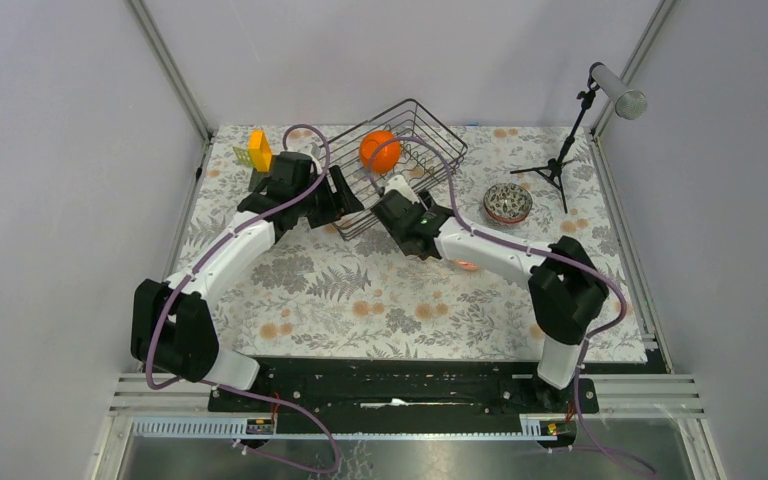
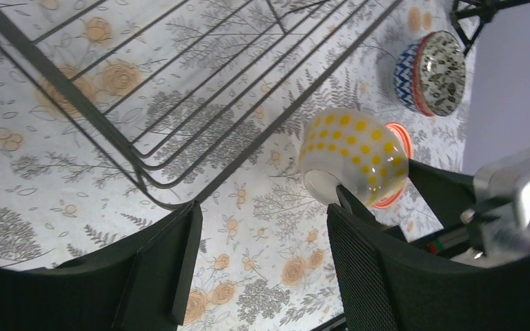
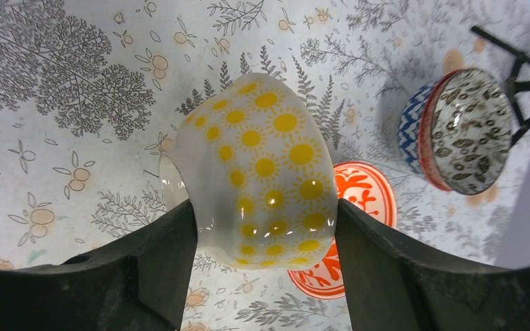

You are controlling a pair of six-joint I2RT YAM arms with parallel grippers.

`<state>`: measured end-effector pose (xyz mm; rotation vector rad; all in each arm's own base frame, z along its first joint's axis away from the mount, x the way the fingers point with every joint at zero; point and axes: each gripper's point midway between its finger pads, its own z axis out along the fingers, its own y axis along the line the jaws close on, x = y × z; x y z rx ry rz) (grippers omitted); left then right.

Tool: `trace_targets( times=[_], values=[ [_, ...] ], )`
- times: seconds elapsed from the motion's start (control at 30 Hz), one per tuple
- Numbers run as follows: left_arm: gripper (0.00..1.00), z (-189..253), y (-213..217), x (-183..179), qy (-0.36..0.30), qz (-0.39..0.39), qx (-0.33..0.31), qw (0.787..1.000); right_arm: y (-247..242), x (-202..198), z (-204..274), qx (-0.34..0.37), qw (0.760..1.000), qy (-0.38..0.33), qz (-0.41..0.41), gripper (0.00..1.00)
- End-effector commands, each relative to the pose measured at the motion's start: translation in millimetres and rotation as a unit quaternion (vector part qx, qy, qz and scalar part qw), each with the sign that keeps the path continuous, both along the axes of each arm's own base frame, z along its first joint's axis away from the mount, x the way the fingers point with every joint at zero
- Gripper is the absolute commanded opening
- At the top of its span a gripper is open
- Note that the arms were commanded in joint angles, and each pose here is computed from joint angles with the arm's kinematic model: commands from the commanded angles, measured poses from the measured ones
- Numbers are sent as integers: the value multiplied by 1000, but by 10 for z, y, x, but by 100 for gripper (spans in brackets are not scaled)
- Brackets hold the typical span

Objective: Unload the bowls from the dish rack

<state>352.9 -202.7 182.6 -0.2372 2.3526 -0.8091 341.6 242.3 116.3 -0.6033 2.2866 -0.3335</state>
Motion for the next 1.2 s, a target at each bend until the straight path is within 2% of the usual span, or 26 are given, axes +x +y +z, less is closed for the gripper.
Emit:
trace_targets(
  times=[0.0,0.3,0.47,0.57,0.7,0.87,1.0,1.17],
  values=[
    [71,279,128,108,-42,31,20,998,65,108,265,-77,995,-69,8,38],
    [72,207,419,140,-26,91,44,995,163,76,95,-193,977,-81,45,39],
    [72,164,505,140,-19,104,46,993,270,14,-16,-240,964,-95,64,45],
    [72,157,531,134,-19,107,46,993,320,-20,-101,-261,958,-96,71,52],
    [72,162,578,110,-22,111,50,992,395,-70,-183,-262,957,-92,82,70],
    [72,154,613,88,-22,113,51,992,454,-127,-245,-248,961,-86,90,81],
    [72,168,626,90,-23,114,51,992,505,-185,-293,-224,967,-73,97,87],
    [72,172,640,82,-24,115,52,992,545,-241,-367,-214,969,-53,109,89]
  ],
)
